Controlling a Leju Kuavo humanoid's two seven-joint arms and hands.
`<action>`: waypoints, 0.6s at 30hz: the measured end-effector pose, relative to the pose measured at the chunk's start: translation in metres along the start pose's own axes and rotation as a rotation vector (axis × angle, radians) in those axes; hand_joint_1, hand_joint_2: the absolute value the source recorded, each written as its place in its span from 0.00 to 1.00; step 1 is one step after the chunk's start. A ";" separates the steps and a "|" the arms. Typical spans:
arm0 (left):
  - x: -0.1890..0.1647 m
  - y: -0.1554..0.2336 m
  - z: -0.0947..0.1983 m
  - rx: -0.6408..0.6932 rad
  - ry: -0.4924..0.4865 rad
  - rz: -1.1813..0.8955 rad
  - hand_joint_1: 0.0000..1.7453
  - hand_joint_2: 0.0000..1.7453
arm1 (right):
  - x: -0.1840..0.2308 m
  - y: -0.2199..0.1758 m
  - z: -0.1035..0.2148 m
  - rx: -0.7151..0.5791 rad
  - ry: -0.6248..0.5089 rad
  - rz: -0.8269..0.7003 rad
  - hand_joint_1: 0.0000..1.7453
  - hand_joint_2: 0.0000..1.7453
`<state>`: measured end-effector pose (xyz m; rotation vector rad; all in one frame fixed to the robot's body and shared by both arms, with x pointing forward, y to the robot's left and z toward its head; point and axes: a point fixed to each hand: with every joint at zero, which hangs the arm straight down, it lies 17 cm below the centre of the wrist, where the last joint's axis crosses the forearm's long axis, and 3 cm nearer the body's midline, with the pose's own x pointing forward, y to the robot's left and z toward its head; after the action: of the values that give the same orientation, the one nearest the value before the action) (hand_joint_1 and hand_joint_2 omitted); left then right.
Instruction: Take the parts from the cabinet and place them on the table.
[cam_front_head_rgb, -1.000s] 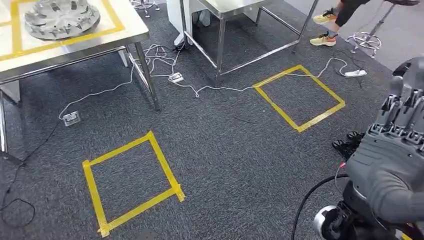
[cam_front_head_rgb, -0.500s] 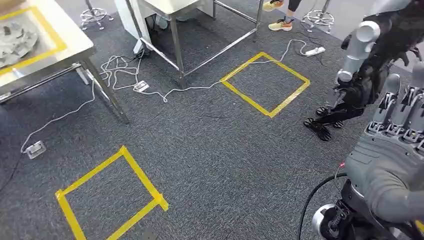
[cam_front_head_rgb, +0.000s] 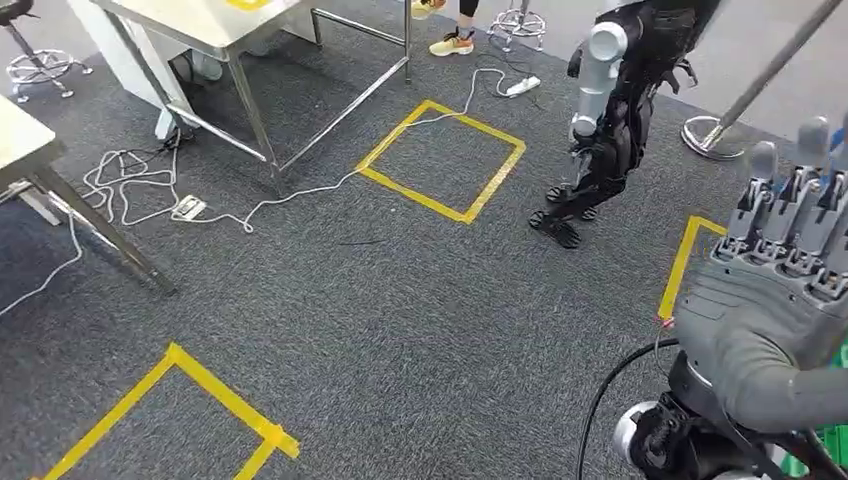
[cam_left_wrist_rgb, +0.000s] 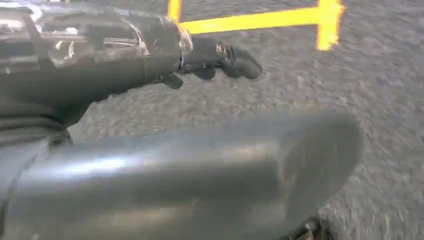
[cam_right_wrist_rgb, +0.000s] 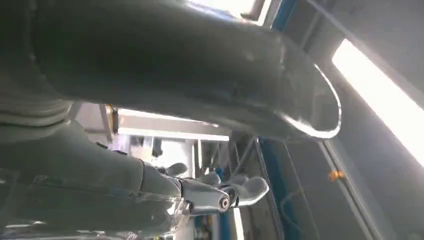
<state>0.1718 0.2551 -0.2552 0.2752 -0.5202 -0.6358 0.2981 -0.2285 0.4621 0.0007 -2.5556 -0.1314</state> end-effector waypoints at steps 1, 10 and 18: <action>-0.002 -0.001 0.001 -0.003 0.003 0.000 0.00 0.00 | 0.000 0.001 0.001 0.001 0.002 -0.002 0.00 0.00; 0.004 -0.003 -0.001 -0.026 -0.005 0.002 0.00 0.00 | -0.001 0.003 0.002 0.005 0.007 0.002 0.00 0.00; 0.000 -0.010 0.002 -0.043 -0.002 0.001 0.00 0.00 | -0.003 0.003 0.003 0.005 0.014 -0.001 0.00 0.00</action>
<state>0.1659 0.2473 -0.2572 0.2340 -0.5076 -0.6456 0.2989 -0.2249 0.4587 0.0041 -2.5422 -0.1252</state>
